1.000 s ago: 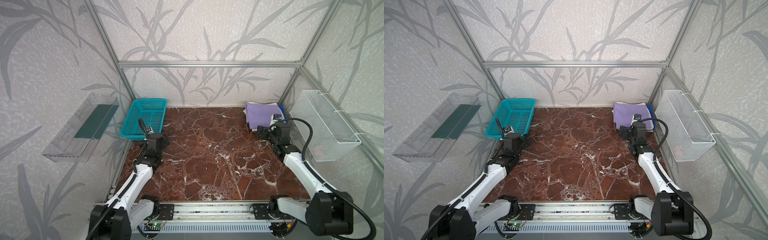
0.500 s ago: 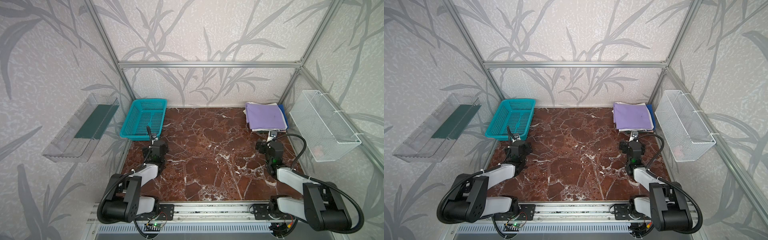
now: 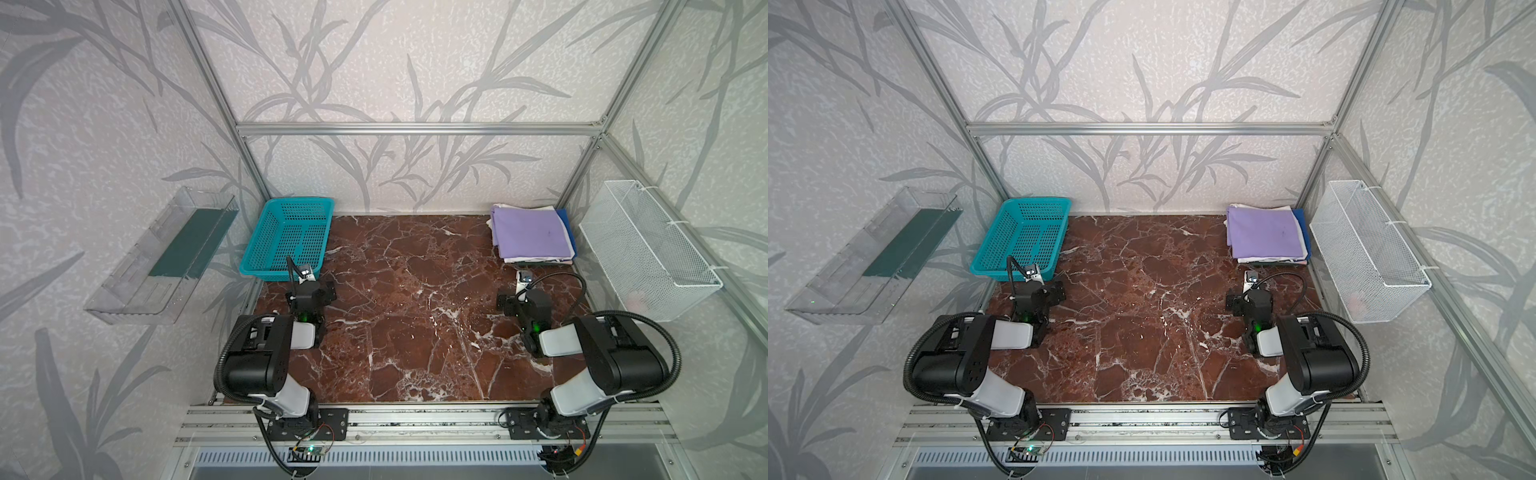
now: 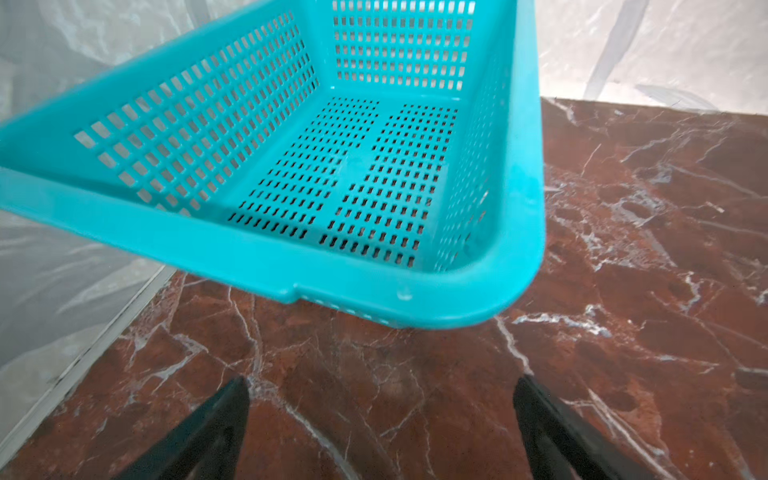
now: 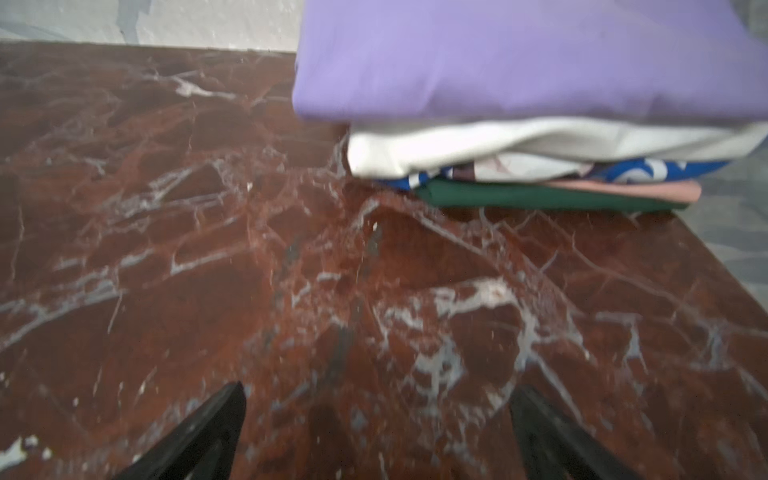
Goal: Fold and stack the t-shirts
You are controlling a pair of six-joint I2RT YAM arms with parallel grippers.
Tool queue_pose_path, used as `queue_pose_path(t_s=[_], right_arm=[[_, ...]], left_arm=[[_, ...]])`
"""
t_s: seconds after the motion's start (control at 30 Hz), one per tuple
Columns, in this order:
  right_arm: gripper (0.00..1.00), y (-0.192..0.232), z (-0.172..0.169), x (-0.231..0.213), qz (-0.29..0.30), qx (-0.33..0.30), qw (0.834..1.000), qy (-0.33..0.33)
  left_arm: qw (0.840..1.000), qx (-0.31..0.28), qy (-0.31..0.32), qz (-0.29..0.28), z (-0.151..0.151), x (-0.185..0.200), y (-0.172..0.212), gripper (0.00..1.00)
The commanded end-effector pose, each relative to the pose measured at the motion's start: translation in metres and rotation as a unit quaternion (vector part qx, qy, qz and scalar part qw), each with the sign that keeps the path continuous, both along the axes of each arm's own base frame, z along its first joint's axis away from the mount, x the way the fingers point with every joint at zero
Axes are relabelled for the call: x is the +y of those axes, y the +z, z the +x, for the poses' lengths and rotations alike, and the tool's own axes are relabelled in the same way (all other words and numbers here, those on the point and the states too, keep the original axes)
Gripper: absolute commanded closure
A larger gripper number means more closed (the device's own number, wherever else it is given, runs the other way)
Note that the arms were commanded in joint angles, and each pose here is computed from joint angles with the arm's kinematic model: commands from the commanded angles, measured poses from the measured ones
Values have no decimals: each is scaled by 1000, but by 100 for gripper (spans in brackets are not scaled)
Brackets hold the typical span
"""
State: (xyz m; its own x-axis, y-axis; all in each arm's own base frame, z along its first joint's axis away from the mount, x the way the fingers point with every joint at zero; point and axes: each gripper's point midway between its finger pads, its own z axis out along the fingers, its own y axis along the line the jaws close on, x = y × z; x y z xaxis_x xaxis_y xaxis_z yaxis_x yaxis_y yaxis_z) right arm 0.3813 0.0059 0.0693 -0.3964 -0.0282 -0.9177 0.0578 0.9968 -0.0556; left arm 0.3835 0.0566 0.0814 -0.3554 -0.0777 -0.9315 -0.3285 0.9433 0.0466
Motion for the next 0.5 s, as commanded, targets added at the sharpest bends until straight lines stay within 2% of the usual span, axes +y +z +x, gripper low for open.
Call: queue_pose_path(t_s=[0.0, 0.07, 0.17, 0.27, 0.47], right_arm=[[1, 23, 13, 4, -6, -30, 1000, 0], [1, 27, 14, 6, -18, -66, 998, 11], [1, 23, 12, 5, -14, -32, 999, 5], [1, 28, 12, 7, -18, -68, 997, 12], [1, 25, 11, 19, -20, -58, 997, 47]], left_arm=[[999, -34, -11, 2, 6, -3, 16, 1], [999, -36, -12, 4, 6, -3, 16, 1], [999, -36, -12, 5, 6, -3, 16, 1], [999, -37, -12, 5, 6, -3, 16, 1], [999, -37, -12, 5, 6, -3, 17, 1]])
